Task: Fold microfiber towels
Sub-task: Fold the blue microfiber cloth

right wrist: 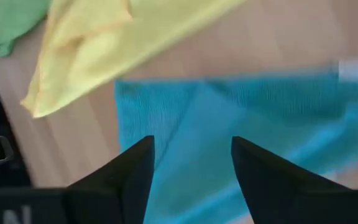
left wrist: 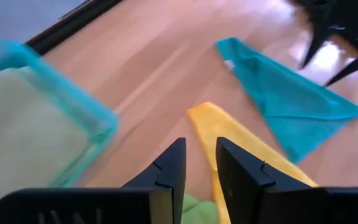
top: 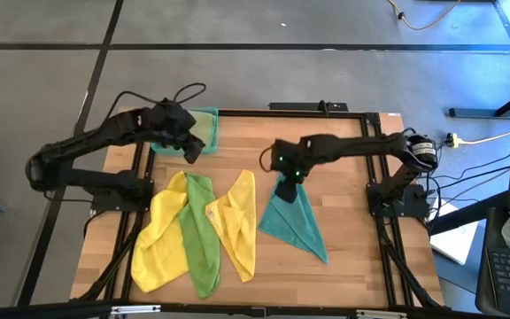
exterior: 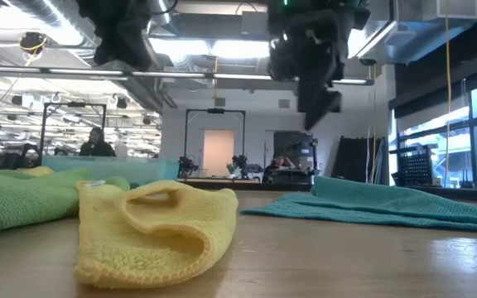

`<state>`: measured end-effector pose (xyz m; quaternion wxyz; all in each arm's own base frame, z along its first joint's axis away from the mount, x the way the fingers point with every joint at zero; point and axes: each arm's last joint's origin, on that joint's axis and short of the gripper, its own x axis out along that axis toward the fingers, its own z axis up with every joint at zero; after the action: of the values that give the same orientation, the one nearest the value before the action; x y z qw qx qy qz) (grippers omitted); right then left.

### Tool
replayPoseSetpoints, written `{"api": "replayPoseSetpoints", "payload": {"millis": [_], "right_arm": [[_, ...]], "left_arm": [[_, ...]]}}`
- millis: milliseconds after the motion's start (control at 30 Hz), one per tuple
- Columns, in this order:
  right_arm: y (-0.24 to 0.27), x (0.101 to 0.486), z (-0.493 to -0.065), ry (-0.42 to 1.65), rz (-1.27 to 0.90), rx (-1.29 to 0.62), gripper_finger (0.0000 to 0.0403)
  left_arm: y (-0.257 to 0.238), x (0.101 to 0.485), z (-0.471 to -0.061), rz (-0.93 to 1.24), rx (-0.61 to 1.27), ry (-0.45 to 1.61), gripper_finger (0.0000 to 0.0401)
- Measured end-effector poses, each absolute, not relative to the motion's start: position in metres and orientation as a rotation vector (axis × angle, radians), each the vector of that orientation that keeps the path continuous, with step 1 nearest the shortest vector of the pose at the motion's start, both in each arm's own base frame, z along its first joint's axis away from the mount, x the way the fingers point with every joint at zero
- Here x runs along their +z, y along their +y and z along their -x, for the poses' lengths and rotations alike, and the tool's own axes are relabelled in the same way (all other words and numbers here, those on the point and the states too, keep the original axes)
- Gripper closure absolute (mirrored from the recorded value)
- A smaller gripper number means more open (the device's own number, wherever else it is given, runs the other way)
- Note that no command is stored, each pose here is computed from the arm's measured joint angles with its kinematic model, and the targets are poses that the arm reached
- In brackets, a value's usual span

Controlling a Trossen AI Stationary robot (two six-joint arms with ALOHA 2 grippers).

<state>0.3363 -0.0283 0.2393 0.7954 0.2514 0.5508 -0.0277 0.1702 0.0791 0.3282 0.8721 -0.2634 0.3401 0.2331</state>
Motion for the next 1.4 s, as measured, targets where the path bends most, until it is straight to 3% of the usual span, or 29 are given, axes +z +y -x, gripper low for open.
{"api": "replayPoseSetpoints", "payload": {"millis": [100, 233, 533, 800, 1000, 1400], "right_arm": [[-0.012, 0.241, -0.342, 1.152, -0.422, -0.128, 0.0193], [0.000, 0.223, -0.349, 1.207, -0.432, -0.218, 0.0193], [0.045, 0.186, -0.373, 1.285, -0.324, -0.159, 0.0194], [0.050, 0.141, -0.376, 1.426, -0.311, -0.316, 0.0194], [0.040, 0.141, -0.374, 1.442, -0.335, -0.377, 0.0199], [0.034, 0.165, -0.381, 1.410, -0.314, -0.375, 0.0268]], "left_arm": [[0.071, 0.330, -0.176, 0.520, 0.447, 0.696, 0.0319], [0.064, 0.331, -0.179, 0.482, 0.448, 0.689, 0.0319], [0.050, 0.339, -0.177, 0.519, 0.409, 0.628, 0.0319], [0.042, 0.345, -0.178, 0.468, 0.413, 0.572, 0.0320], [0.041, 0.343, -0.178, 0.482, 0.425, 0.582, 0.0320], [0.034, 0.343, -0.179, 0.464, 0.429, 0.580, 0.0320]]}}
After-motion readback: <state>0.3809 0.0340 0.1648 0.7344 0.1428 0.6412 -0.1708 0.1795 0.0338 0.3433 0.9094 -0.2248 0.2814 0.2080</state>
